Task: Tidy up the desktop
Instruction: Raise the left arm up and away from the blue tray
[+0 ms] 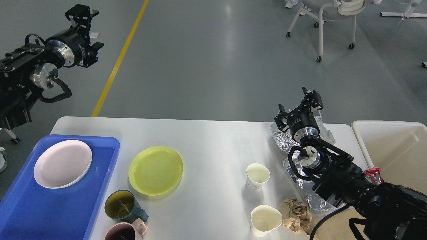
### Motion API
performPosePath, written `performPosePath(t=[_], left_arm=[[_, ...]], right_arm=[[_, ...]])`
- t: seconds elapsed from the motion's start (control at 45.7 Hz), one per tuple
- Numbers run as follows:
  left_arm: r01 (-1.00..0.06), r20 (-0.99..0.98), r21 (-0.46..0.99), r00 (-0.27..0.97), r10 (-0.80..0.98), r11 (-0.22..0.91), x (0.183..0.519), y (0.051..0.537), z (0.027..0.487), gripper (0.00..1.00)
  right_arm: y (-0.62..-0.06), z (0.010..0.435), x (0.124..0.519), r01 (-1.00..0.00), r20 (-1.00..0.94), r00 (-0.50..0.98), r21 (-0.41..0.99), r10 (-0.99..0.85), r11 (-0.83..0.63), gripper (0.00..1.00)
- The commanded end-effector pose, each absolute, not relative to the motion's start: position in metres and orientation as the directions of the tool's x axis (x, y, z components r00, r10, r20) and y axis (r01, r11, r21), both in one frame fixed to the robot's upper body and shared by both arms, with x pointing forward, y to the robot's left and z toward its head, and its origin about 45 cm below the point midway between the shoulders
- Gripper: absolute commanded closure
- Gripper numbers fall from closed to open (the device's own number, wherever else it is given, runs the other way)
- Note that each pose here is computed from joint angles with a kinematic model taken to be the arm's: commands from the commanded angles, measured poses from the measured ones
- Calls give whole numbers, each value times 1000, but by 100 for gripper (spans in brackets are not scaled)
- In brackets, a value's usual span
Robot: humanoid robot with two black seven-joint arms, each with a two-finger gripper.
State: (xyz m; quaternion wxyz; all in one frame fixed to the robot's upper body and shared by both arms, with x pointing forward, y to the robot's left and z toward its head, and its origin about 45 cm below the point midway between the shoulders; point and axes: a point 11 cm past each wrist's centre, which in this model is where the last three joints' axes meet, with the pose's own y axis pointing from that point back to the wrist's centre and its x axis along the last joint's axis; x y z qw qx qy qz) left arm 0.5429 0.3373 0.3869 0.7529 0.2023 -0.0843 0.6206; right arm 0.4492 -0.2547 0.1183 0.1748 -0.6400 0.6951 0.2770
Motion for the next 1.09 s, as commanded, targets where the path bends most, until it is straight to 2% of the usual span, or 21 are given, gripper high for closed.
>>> performPosePath(t=[0.0, 0.131, 0.241, 0.416, 0.569, 0.657, 0.788, 0.853, 1.072], left_arm=[[-970, 516, 165, 237, 823, 177, 550, 311, 434, 0], [-967, 547, 129, 254, 798, 219, 552, 291, 464, 0], [-951, 566, 166, 309, 764, 261, 551, 284, 459, 0], [-874, 661, 389, 486, 572, 293, 540, 288, 423, 0], [-690, 580, 634, 723, 376, 349, 508, 265, 394, 0], [-544, 482, 787, 837, 258, 293, 477, 268, 365, 0], [-391, 351, 896, 914, 205, 211, 445, 285, 330, 0], [-376, 340, 909, 918, 202, 181, 439, 295, 333, 0], [-418, 407, 908, 895, 181, 25, 424, 329, 388, 0]], right_arm=[[-255, 118, 449, -986, -597, -120, 161, -793, 28, 0], [-255, 118, 449, -986, -597, -120, 161, -793, 28, 0], [-255, 118, 449, -986, -597, -120, 161, -793, 28, 0], [-254, 119, 450, -987, -598, -118, 160, -793, 26, 0], [-254, 119, 450, -987, -598, -118, 160, -793, 26, 0], [-254, 119, 450, -987, -599, -117, 159, -792, 25, 0], [-253, 119, 450, -987, -600, -116, 159, -792, 24, 0], [-253, 119, 450, -987, -600, -115, 159, -792, 24, 0], [-254, 119, 450, -987, -599, -117, 159, -792, 25, 0]])
